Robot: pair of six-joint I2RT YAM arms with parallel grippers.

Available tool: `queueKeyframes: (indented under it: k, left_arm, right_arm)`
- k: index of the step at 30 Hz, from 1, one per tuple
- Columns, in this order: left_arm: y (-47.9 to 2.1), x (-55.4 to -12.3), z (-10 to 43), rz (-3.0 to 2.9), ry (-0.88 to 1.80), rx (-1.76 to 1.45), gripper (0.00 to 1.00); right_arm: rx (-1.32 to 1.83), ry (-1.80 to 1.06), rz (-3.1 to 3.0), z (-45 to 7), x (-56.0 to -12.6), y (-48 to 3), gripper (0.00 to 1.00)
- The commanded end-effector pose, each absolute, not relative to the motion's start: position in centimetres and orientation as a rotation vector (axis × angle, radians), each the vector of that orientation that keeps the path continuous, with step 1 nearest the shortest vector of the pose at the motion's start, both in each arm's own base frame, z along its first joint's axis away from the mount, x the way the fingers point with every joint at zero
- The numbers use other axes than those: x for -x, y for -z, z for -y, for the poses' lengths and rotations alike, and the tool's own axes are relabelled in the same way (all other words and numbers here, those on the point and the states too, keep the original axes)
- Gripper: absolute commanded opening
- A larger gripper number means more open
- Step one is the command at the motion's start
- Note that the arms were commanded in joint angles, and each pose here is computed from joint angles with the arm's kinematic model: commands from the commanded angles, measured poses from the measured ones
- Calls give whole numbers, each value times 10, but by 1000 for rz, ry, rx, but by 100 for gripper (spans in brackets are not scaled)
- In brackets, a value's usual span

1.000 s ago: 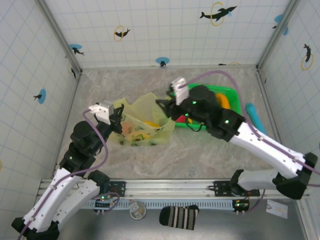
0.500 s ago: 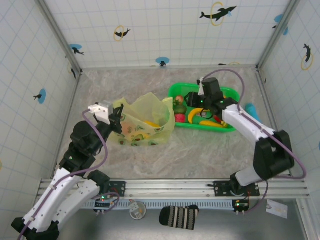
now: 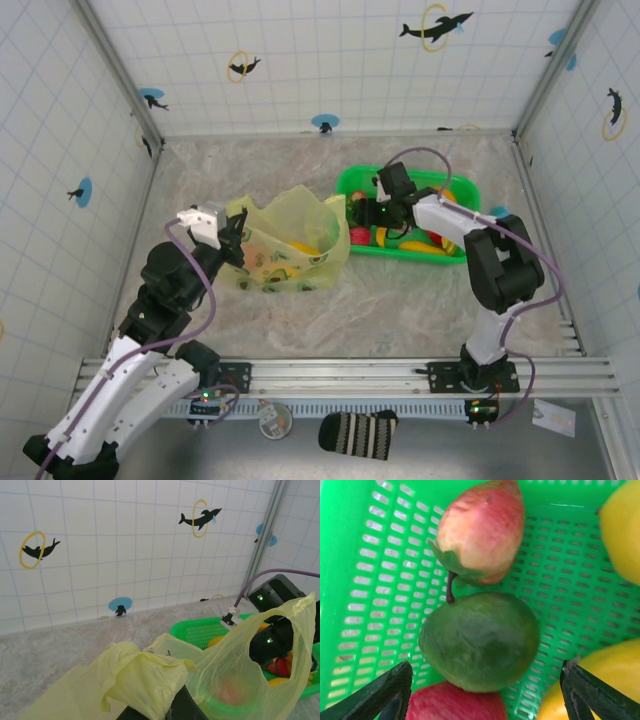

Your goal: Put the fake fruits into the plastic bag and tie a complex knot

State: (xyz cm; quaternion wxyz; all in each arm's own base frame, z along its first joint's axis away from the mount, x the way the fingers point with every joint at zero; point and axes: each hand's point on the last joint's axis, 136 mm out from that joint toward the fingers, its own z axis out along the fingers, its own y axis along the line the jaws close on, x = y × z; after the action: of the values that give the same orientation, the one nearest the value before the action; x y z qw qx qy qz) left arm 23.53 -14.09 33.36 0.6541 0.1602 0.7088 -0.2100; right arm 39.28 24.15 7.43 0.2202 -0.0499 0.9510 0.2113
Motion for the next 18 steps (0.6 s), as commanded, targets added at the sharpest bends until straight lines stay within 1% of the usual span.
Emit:
queueKeyframes:
  k: [1, 9, 11, 14, 18]
  left_arm:
    - [-331, -236, 141, -1608, 471, -362, 0]
    - [-330, -235, 142, -1609, 469, -369, 0]
    - [-330, -236, 142, -1609, 468, -369, 0]
    - [-330, -236, 142, -1610, 468, -372, 0]
    - [-331, -236, 143, -1607, 469, -374, 0]
  right_arm:
    - [168, -597, -2613, -253, -406, -74, 79]
    - [144, -593, -2691, -253, -410, -37, 78]
    - [143, -603, -2697, -253, -409, -34, 75]
    - [135, -621, -2683, -252, -410, -39, 69]
    - [125, -652, -2609, -247, -412, -66, 61]
